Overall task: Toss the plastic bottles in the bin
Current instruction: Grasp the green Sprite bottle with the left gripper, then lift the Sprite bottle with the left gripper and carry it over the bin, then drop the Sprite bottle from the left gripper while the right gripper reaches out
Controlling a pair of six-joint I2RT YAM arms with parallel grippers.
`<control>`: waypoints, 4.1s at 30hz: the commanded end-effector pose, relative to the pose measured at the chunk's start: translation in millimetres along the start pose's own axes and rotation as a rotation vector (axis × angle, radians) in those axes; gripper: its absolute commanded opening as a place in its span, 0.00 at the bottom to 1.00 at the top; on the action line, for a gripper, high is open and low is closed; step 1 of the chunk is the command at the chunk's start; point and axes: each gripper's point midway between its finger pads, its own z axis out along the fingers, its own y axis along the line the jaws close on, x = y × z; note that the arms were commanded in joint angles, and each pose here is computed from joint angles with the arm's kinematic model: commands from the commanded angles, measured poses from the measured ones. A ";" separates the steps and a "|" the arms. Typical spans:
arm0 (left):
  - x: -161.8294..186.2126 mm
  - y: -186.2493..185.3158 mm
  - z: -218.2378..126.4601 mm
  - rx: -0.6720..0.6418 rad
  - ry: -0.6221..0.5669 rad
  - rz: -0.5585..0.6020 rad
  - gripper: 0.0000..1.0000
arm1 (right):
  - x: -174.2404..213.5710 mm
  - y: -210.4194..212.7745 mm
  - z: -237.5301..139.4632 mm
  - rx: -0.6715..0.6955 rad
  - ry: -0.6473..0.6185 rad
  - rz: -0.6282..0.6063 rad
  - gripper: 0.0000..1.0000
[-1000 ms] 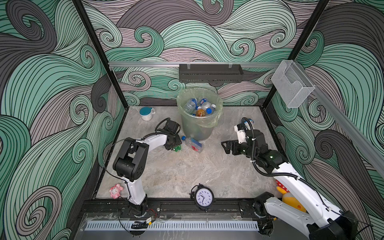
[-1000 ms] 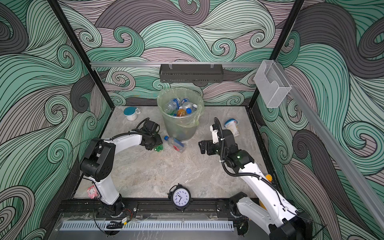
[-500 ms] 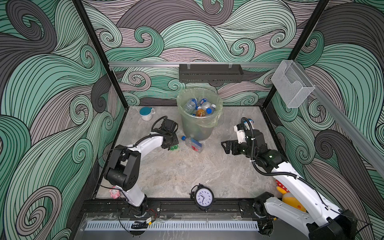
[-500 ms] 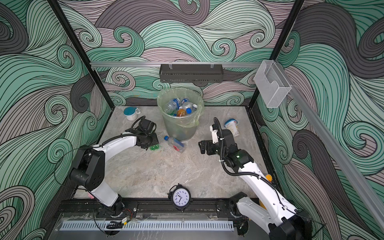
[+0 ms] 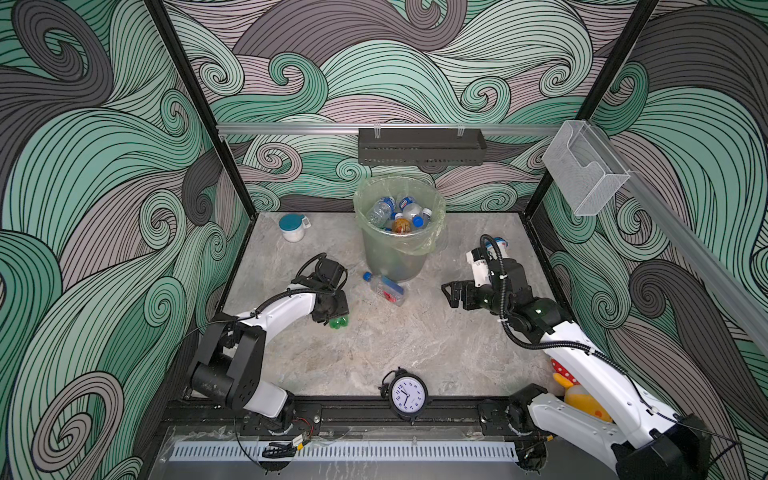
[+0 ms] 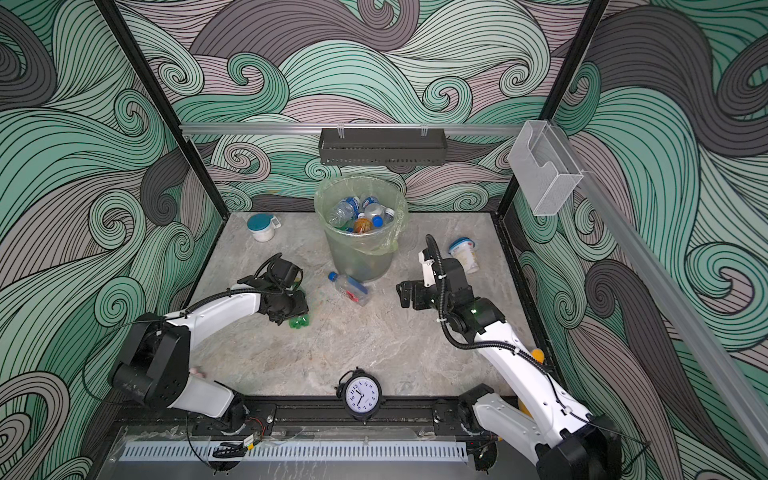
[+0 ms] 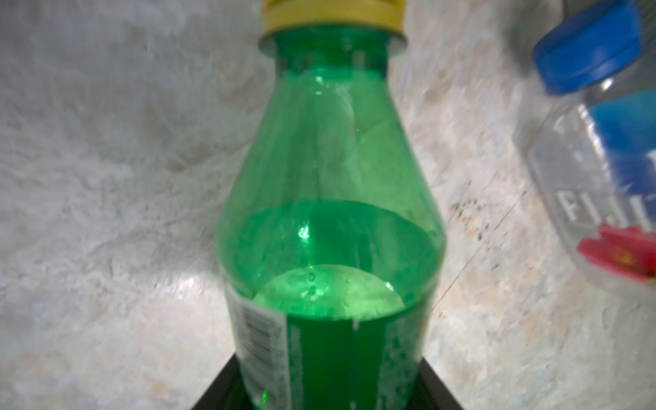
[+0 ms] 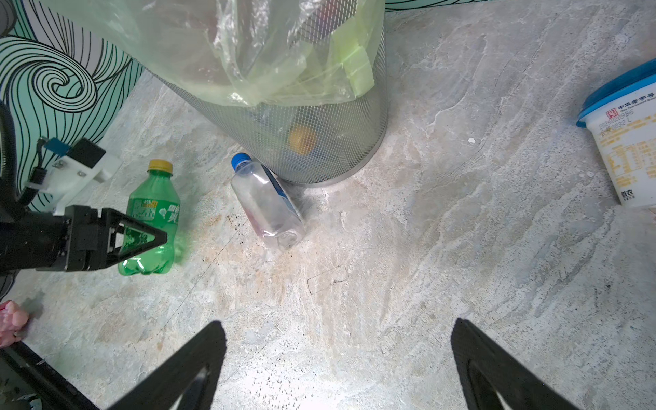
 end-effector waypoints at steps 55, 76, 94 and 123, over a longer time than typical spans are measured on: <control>1.3 11.3 11.9 -0.070 0.037 0.082 0.61 | -13.4 10.3 0.3 -0.034 -0.026 0.031 0.99; -51.4 -16.4 -197.0 0.264 -0.662 0.189 0.60 | -13.2 7.1 -0.4 -0.015 -0.025 0.020 0.99; -146.9 -159.9 -327.7 0.725 -0.817 0.329 0.59 | -15.3 12.7 -7.0 -0.050 -0.059 0.024 0.99; -76.7 -16.8 -252.1 0.234 -0.661 0.169 0.90 | -2.1 92.1 64.3 -0.272 -0.013 -0.218 0.87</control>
